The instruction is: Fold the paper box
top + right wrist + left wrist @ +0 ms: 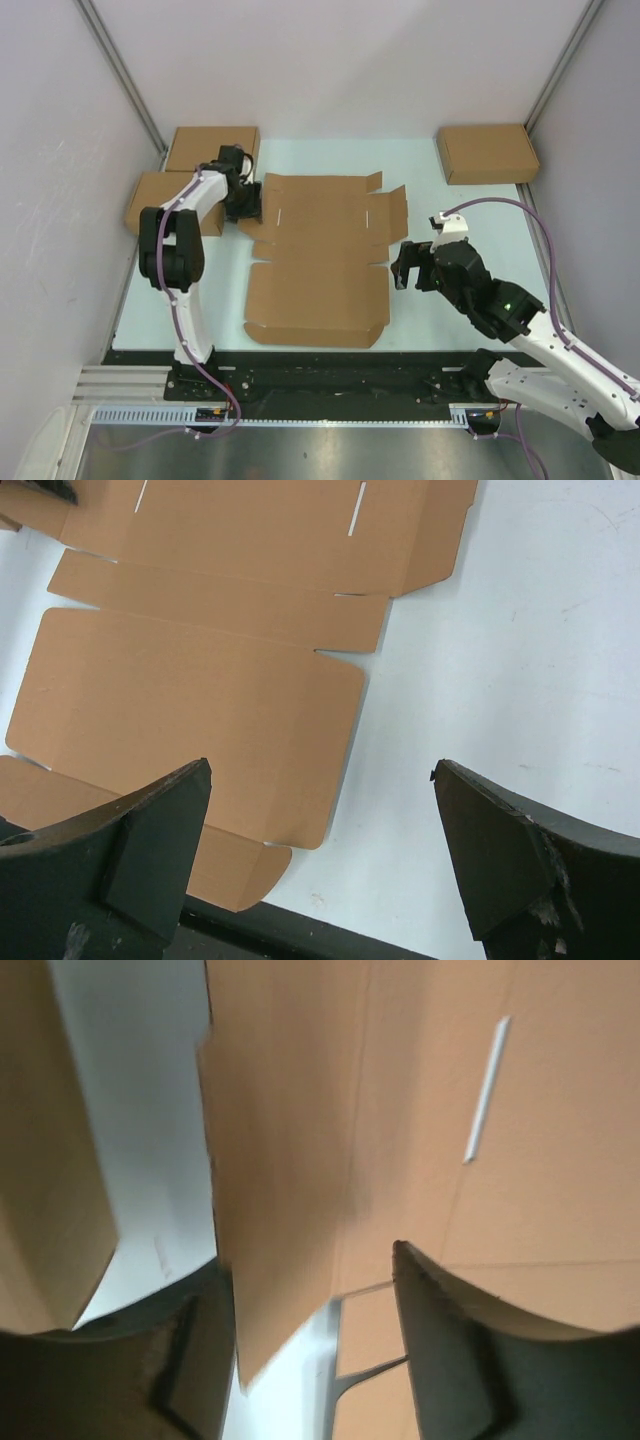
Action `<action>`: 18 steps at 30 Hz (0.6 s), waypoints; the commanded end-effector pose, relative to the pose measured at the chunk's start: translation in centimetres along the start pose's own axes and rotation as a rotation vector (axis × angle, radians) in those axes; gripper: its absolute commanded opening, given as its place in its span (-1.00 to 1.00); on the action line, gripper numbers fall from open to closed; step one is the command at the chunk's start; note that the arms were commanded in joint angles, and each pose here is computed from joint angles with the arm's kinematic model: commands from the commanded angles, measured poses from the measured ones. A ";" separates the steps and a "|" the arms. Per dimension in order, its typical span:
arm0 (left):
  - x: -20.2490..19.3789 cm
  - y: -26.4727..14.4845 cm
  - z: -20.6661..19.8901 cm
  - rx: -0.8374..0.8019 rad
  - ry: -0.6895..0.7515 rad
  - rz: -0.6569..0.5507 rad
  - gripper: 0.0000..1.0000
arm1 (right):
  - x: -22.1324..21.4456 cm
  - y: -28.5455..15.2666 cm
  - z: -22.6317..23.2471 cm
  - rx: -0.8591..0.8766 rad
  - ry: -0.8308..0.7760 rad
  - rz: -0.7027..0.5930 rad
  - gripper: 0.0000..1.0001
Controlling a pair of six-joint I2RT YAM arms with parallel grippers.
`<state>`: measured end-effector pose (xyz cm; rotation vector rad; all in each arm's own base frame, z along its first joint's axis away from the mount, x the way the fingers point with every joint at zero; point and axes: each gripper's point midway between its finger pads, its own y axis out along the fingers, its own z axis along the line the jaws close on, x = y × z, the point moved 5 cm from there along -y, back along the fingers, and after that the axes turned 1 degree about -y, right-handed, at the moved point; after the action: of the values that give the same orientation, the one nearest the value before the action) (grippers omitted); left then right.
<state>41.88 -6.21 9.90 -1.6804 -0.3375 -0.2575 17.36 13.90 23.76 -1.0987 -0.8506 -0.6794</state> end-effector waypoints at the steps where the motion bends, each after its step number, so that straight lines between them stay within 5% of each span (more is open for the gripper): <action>1: 2.0 -6.2 0.6 0.078 -0.019 -0.179 0.46 | 1.2 -0.9 0.3 0.020 0.010 -0.033 0.99; 3: 3.7 -10.1 -0.2 0.049 -0.033 -0.288 0.65 | 1.3 -0.9 0.3 0.019 0.015 -0.038 0.99; 10: 3.8 -19.6 -5.7 -0.194 -0.086 -0.587 0.69 | 3.3 1.1 1.6 0.004 0.116 -0.107 0.99; 14: -0.9 -17.9 -10.1 -0.370 -0.060 -0.578 0.65 | 5.1 3.9 1.2 -0.076 0.191 -0.167 0.98; 18: -9.0 -11.6 -13.9 -0.417 -0.041 -0.397 0.54 | 6.9 8.2 0.3 -0.130 0.229 -0.174 0.95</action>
<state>32.62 -14.72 28.25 -1.8914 -0.8435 -0.8215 22.71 15.72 23.23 -1.1249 -0.7410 -0.8268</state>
